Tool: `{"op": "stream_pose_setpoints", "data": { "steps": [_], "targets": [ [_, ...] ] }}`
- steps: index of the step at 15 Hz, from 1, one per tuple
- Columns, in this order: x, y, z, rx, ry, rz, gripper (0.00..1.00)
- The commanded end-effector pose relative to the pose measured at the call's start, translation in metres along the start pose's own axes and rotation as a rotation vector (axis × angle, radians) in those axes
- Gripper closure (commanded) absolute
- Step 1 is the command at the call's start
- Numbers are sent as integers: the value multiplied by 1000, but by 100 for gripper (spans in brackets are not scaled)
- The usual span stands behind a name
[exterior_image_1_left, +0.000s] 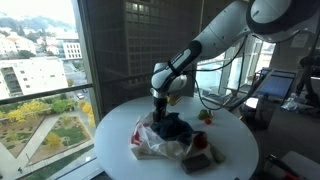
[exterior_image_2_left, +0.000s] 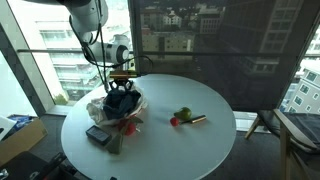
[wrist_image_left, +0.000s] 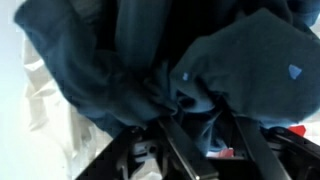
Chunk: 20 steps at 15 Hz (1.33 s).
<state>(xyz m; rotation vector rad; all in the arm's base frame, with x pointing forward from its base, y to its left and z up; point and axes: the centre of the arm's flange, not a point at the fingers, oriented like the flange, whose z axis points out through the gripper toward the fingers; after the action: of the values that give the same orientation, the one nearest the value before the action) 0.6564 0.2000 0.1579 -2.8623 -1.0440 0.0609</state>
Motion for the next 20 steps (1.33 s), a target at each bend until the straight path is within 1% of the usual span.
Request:
{"op": "stream_pose_setpoints", "data": {
  "steps": [1, 2, 3, 4, 5, 6, 8, 10, 11, 14, 15, 17, 20],
  "targets": [
    [-23, -15, -61, 23, 54, 44, 19],
    [-30, -18, -76, 55, 75, 44, 10],
    [-36, -21, -88, 68, 95, 59, 3],
    [-46, -25, -101, 74, 119, 77, 0],
    [-54, -28, -111, 69, 131, 97, 0],
    [-64, -29, -118, 42, 126, 114, 0],
    [-86, -26, -123, -38, 95, 149, 0],
    [-109, -19, -114, -117, 54, 160, 0],
    [-120, -15, -107, -171, 28, 171, 0],
    [-147, -6, -78, -210, -27, 177, 0],
    [-152, -2, -67, -210, -39, 173, 0],
    [-159, 3, -49, -183, -46, 169, 0],
    [-163, 3, -30, -118, -16, 149, 0]
  ]
}}
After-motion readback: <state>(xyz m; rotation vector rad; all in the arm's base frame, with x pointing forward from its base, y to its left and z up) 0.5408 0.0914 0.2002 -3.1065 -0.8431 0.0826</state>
